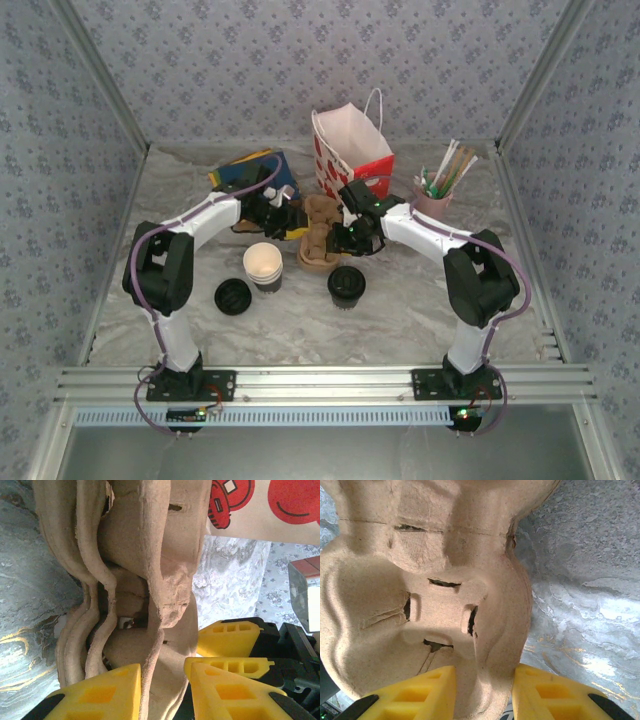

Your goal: Pack the takeout coffee

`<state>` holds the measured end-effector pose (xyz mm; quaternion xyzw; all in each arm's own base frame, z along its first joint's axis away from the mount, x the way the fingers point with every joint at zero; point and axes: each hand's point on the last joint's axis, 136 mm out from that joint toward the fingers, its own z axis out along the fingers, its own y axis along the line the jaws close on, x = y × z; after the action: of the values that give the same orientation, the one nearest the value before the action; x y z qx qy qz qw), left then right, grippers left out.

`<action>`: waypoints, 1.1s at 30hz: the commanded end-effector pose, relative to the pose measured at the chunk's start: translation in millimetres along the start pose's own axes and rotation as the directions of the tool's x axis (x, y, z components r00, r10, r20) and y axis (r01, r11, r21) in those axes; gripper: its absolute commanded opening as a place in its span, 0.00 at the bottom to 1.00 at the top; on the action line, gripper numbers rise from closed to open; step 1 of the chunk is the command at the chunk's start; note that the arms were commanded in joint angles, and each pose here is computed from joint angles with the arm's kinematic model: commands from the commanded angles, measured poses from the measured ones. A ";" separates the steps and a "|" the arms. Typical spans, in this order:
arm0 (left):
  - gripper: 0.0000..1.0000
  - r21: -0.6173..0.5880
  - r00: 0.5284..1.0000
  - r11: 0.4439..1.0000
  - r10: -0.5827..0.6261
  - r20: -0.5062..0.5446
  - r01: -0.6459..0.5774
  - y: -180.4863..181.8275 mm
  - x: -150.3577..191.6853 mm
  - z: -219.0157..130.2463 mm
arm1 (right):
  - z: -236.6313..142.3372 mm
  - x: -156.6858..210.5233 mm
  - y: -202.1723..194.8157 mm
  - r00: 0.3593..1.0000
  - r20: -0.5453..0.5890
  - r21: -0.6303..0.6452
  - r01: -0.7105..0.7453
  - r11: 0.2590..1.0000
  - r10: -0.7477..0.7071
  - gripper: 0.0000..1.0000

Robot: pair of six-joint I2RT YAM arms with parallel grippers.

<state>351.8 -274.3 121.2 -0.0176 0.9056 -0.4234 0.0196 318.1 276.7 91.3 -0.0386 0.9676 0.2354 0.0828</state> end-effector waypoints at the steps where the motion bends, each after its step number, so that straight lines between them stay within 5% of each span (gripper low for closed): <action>1: 0.32 0.054 0.998 0.998 -0.013 -0.064 0.016 -4.3 10.9 10.8 | -3.6 -14.5 21.4 0.998 0.040 -0.067 0.050 0.997 -0.047 0.34; 8: 0.26 0.008 0.998 1.000 -0.030 -0.050 0.030 5.4 9.3 10.9 | -4.7 -17.8 23.5 0.998 0.051 -0.071 0.051 0.996 -0.048 0.34; 11: 0.25 -0.015 0.999 0.999 -0.029 -0.031 0.029 6.8 5.6 6.8 | -5.6 -18.8 23.2 0.997 0.053 -0.065 0.051 0.997 -0.047 0.24; 33: 0.24 0.005 1.000 1.000 -0.013 0.003 0.012 -12.5 -3.3 -9.6 | -30.1 -29.5 28.7 0.992 0.111 -0.044 0.061 0.997 -0.056 0.21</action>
<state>362.6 -266.1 119.3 -0.0361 0.9128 -0.4059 0.0278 327.9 276.4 104.6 -0.0402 0.9677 0.2268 0.1023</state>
